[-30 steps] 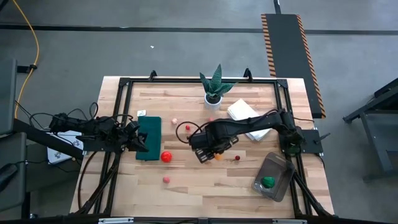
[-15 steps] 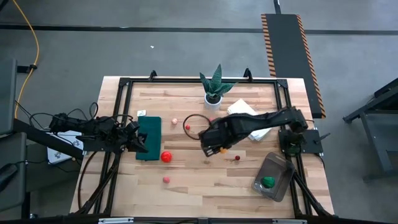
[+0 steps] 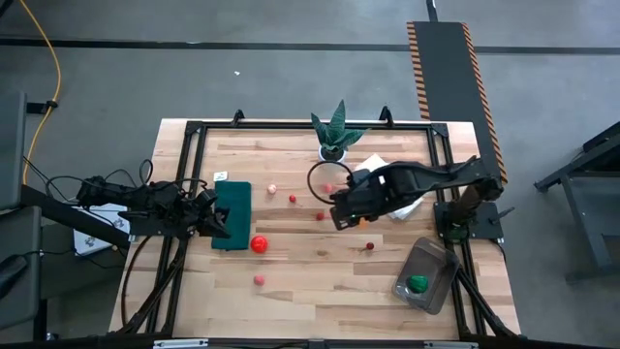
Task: Pick and placing Produce into tupperware
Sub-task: Put the orange croissant into the black bin
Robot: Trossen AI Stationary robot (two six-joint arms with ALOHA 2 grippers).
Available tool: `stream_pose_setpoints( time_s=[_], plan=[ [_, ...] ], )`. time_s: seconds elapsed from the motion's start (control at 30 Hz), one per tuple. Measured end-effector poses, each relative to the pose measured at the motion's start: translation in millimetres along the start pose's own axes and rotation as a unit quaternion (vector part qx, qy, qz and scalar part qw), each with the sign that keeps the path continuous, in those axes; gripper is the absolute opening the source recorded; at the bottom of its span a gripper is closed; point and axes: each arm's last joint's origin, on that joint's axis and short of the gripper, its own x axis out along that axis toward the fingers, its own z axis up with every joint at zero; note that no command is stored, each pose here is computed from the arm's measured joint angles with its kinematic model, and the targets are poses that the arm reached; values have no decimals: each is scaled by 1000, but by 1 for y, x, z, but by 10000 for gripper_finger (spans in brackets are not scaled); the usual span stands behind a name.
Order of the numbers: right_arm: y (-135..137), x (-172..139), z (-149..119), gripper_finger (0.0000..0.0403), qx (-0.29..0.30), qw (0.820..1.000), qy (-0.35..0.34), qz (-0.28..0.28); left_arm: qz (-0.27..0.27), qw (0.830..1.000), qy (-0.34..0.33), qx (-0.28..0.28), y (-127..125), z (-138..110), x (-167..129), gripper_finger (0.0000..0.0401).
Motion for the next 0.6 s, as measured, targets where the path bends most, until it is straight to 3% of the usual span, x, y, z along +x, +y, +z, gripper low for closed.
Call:
stream_pose_setpoints(
  time_s=[0.3, 0.6],
  plan=[
    [-37, 3, -22, 204, 41, 998, 26, -35, 0, 1000, 0, 0, 0, 0, 0, 1],
    [-85, 11, -62, 204, 103, 991, 56, -69, 0, 1000, 0, 0, 0, 0, 0, 1]
  ],
)
